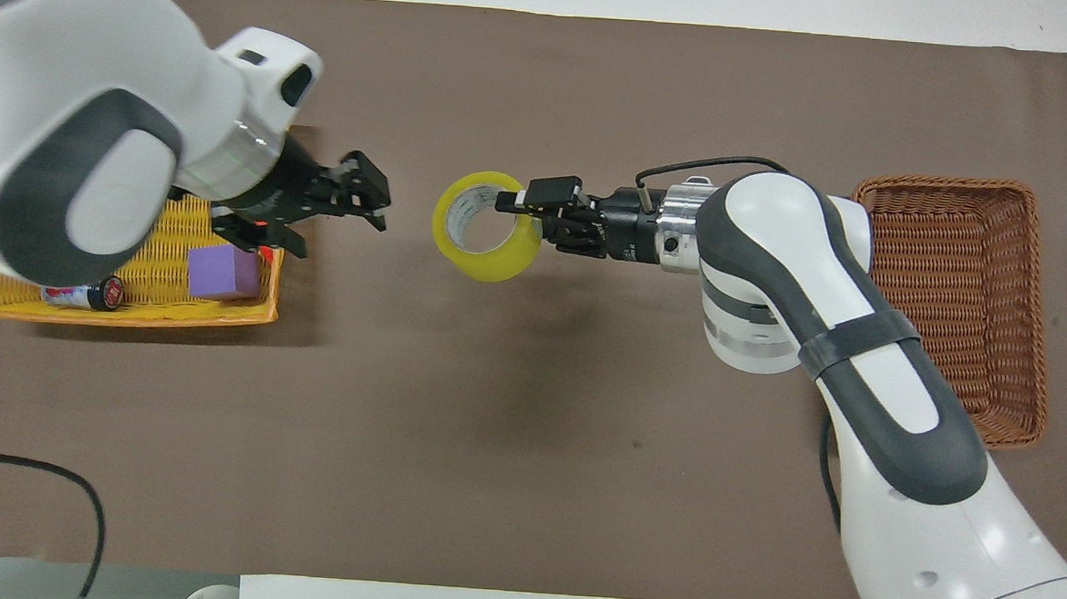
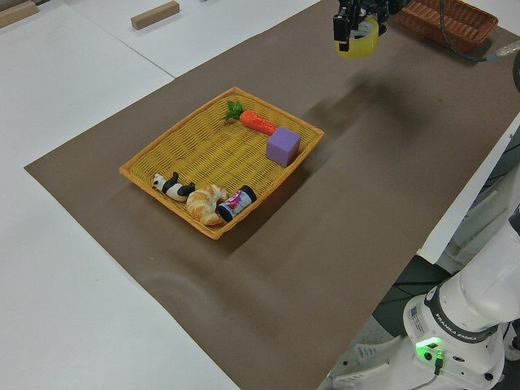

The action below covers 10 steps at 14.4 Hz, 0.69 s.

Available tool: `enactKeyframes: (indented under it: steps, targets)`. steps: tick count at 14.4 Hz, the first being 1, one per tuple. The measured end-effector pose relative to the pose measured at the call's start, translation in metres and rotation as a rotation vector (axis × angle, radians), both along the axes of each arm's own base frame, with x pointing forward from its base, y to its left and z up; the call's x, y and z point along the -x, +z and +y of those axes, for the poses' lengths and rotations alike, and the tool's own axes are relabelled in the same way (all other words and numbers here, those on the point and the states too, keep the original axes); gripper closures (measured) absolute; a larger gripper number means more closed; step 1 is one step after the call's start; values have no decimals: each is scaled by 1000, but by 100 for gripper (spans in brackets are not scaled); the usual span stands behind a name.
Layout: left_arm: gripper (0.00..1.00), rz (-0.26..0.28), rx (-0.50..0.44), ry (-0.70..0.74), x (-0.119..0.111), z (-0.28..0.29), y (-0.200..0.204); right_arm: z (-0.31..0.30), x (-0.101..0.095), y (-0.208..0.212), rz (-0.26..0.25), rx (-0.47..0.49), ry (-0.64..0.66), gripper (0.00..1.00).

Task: Move tape to another basket
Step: 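Open the left gripper and withdraw it while the right gripper holds tape, then carry the tape roll with the right gripper into the wicker basket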

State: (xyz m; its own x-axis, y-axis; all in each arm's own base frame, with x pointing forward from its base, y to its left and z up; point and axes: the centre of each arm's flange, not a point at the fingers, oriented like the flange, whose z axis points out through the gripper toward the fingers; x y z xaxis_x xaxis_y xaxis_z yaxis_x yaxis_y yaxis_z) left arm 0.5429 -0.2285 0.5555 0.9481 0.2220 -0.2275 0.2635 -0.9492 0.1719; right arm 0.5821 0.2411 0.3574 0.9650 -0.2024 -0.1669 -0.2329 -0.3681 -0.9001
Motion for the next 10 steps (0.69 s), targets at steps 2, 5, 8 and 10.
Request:
enactKeyframes:
  steps: [2, 5, 8, 10]
  targets:
    - [0, -33, 3, 28, -6, 84, 32, -69, -19, 5, -3, 30, 43, 47]
    - [0, -118, -90, -27, -9, 188, 53, -202, -26, 15, 22, 72, 94, 47]
    - [0, -135, -167, -70, -10, 244, 54, -339, 4, 20, 41, 76, 97, 47]
    - [0, -133, -175, -59, -9, 267, 53, -422, 36, 21, 67, 125, 89, 47]
